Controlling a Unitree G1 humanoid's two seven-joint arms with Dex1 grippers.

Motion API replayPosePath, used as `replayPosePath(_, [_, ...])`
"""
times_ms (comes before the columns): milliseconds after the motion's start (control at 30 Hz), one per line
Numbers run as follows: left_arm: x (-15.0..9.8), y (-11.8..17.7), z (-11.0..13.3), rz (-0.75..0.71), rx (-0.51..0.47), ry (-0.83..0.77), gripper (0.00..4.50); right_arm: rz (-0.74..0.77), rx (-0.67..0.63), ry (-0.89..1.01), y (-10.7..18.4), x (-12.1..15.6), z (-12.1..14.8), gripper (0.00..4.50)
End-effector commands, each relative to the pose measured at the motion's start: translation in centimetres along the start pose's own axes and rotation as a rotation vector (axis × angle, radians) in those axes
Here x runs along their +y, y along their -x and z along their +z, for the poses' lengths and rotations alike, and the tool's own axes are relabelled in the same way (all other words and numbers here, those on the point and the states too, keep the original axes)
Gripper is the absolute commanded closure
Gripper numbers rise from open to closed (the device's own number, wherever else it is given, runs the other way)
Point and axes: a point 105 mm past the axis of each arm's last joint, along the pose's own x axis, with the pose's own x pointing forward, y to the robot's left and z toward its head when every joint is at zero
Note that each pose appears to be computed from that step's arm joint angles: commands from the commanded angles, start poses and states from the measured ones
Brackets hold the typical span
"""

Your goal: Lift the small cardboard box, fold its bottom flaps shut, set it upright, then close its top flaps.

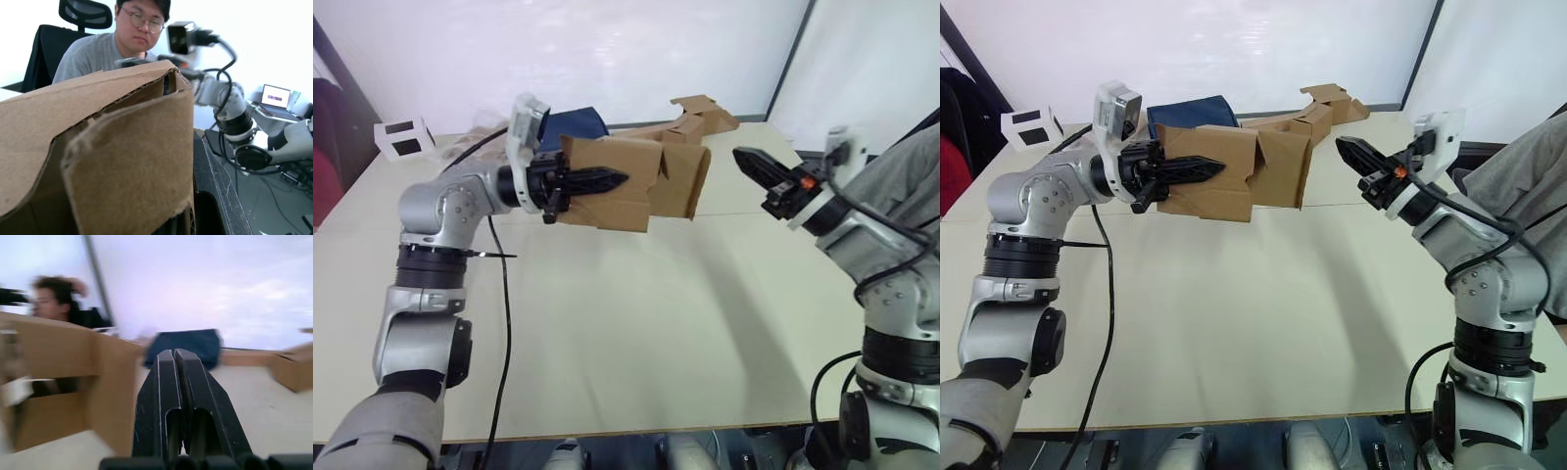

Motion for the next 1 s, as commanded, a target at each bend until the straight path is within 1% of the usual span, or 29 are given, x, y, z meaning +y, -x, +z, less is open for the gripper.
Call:
replayPosePath(33, [-0.5,-0.1,1.0,-0.016,-0.012,-0.043,4.50,-0.076,0.078,0.104,-0.9,-1.0,-1.9,4.46])
replayPosePath(67, [-0.5,-0.1,1.0,-0.015,-0.012,-0.044,4.50,-0.070,0.101,0.112,-1.1,-0.9,-2.6,4.46])
replayPosePath(100, [-0.5,-0.1,1.0,-0.012,-0.011,-0.044,4.50,-0.027,0.108,0.095,-1.4,0.0,-3.1,4.46])
replayPosePath(133, [-0.4,0.0,1.0,-0.006,-0.012,-0.043,4.50,0.061,0.097,0.059,-1.6,1.8,-3.2,4.46])
replayPosePath(233, [-0.2,0.2,1.0,0.011,-0.017,-0.043,4.50,0.257,0.044,-0.049,-1.3,5.6,-2.5,4.46])
replayPosePath(300, [-0.1,0.2,1.0,0.018,-0.018,-0.042,4.50,0.316,0.013,-0.116,-0.8,6.8,-2.0,4.46])
replayPosePath(367, [0.0,0.3,1.0,0.022,-0.020,-0.042,4.50,0.346,0.004,-0.157,-0.5,7.5,-1.7,4.46])
replayPosePath(600, [0.2,0.2,0.9,0.025,-0.024,-0.036,4.50,0.375,-0.022,-0.245,-0.1,8.8,-1.7,4.46])
replayPosePath(800, [0.3,0.2,1.1,0.022,-0.028,-0.031,4.50,0.383,-0.073,-0.338,-0.2,9.3,-1.5,4.46])
replayPosePath(900, [0.3,0.3,1.2,0.023,-0.033,-0.030,4.50,0.384,-0.108,-0.403,-0.2,9.4,-1.4,3.74])
replayPosePath(933, [0.3,0.3,1.2,0.024,-0.033,-0.030,4.50,0.382,-0.118,-0.424,-0.2,9.4,-1.3,3.30])
replayPosePath(1000, [0.3,0.2,1.2,0.025,-0.035,-0.031,4.50,0.363,-0.167,-0.526,-0.1,9.2,-1.4,2.59])
